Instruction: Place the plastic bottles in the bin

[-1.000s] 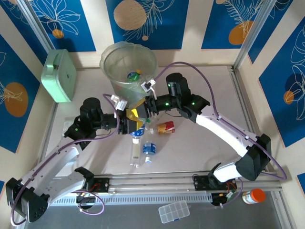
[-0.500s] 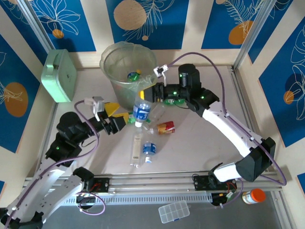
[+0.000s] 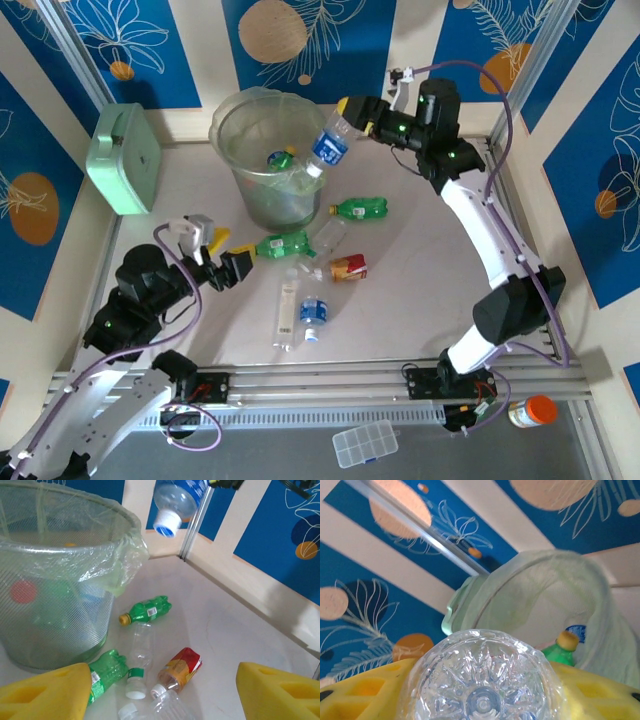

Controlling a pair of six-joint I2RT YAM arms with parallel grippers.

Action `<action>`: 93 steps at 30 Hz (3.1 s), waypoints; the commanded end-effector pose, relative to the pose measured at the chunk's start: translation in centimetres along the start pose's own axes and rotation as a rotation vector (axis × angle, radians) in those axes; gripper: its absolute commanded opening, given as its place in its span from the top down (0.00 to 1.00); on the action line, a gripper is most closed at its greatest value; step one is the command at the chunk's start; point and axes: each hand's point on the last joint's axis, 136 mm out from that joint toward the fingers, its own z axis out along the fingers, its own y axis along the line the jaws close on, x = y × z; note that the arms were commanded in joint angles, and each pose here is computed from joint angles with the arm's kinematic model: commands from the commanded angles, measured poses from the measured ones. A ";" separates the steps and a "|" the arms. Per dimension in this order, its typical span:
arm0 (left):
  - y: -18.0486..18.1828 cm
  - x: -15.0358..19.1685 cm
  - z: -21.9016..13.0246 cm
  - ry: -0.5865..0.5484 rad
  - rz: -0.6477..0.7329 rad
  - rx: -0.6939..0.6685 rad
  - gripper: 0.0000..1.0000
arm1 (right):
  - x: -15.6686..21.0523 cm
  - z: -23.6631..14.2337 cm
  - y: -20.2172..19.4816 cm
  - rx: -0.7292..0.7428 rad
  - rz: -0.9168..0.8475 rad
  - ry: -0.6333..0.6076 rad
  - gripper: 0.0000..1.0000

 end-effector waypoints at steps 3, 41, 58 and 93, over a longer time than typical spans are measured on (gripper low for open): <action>0.3 0.3 -0.6 0.025 0.049 -0.028 0.25 | -2.9 2.3 -0.9 -0.017 0.066 -0.024 0.50; 1.1 1.4 0.0 0.077 0.037 -0.066 0.22 | 6.2 14.5 -1.5 0.042 -0.107 0.286 0.15; 0.9 1.5 0.4 0.134 -0.025 -0.067 0.23 | 3.8 10.0 5.9 -0.079 -0.226 0.227 0.43; 1.6 1.2 0.3 0.143 0.019 -0.109 0.20 | 11.6 15.0 0.2 0.025 -0.132 0.424 0.56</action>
